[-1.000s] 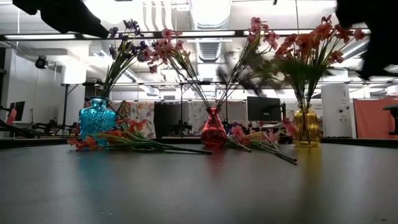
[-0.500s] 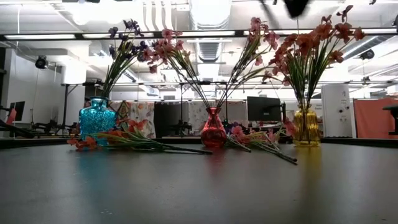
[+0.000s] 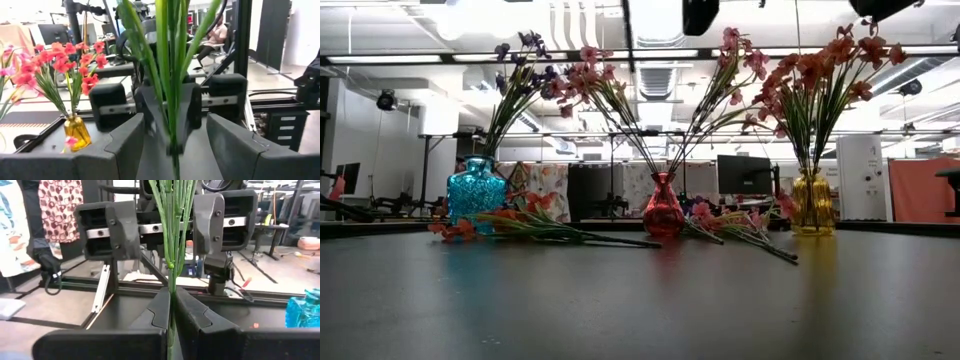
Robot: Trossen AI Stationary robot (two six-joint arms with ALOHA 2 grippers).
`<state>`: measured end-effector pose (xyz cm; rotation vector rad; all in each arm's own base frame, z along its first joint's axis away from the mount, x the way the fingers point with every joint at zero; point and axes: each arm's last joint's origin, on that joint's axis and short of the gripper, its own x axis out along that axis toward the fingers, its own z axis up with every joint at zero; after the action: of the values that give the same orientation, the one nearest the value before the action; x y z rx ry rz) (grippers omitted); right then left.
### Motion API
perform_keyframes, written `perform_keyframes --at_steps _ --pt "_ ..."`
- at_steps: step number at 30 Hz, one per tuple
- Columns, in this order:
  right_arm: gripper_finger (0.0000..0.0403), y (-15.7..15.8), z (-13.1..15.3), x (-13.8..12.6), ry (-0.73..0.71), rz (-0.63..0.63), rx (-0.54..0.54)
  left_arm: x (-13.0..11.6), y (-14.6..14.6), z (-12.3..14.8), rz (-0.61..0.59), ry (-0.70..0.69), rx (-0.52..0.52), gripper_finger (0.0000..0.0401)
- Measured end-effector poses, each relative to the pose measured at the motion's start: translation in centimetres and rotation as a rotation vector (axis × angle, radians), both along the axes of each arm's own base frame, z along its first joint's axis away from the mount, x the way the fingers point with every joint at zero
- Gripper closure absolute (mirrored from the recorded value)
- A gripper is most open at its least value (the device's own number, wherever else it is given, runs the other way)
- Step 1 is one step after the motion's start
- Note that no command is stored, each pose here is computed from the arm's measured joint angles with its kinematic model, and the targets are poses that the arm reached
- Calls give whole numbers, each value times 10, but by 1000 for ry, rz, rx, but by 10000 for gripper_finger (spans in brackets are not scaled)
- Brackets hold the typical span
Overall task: Sort flowers into vase by color
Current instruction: Put the bottom right purple flower into the blue vase
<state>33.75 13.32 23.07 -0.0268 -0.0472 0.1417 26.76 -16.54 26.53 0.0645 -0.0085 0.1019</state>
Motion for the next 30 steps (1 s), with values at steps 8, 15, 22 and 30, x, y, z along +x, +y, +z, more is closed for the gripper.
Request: perform_keyframes --at_steps 8,15,22,30 --pt "390 -2 -1 5 -2 -12 -62 7 0 8 17 -13 66 263" --pt "390 -4 -1 5 9 -23 -71 8 5 11 38 -16 73 386" --pt "348 -5 -2 6 51 -36 -51 10 13 13 59 -20 65 393" --pt "233 -9 10 1 64 -132 -21 4 15 18 141 -12 57 399"
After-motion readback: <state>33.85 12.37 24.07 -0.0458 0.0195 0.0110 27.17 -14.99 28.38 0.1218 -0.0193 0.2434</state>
